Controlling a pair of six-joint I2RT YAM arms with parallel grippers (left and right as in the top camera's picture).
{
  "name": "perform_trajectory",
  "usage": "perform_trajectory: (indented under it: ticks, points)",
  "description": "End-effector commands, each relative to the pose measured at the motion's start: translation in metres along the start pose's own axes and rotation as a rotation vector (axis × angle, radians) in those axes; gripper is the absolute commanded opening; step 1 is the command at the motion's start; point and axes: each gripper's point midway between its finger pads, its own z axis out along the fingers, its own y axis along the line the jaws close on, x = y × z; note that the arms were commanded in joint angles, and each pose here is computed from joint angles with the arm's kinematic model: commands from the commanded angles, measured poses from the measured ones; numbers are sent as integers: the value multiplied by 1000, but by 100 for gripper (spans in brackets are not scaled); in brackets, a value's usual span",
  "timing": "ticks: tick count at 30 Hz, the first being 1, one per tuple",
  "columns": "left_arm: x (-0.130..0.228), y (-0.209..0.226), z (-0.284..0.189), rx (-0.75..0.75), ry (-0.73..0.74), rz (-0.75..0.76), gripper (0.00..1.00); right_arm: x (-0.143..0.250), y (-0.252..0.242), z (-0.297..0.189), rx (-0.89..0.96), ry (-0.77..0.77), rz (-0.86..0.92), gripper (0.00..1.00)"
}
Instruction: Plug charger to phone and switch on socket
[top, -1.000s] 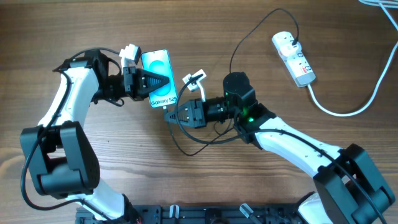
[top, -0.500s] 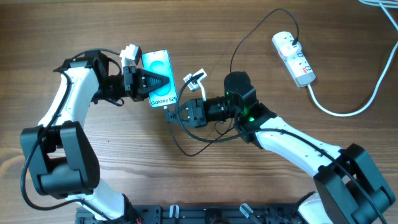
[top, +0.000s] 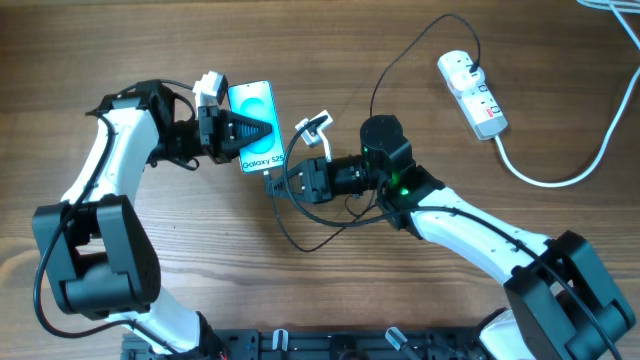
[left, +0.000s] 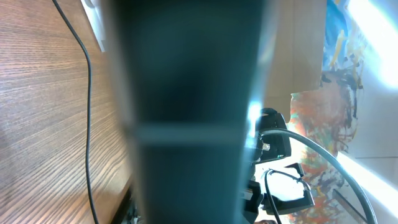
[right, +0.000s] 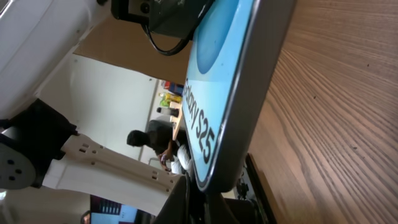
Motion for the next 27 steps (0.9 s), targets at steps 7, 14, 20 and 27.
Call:
perform_trajectory:
  ticks: [7,14,20,27]
  points:
    - [-2,-11,0,32,-11,58,4,-17,-2,-5,3,-62,75,4]
    - [-2,-11,0,32,-12,66,4,-27,-6,-6,26,-122,105,4]
    - [-2,-11,0,32,-11,66,4,-35,-10,-7,50,-173,86,4]
    - [-2,-11,0,32,-11,65,4,-52,-12,-11,72,-266,49,5]
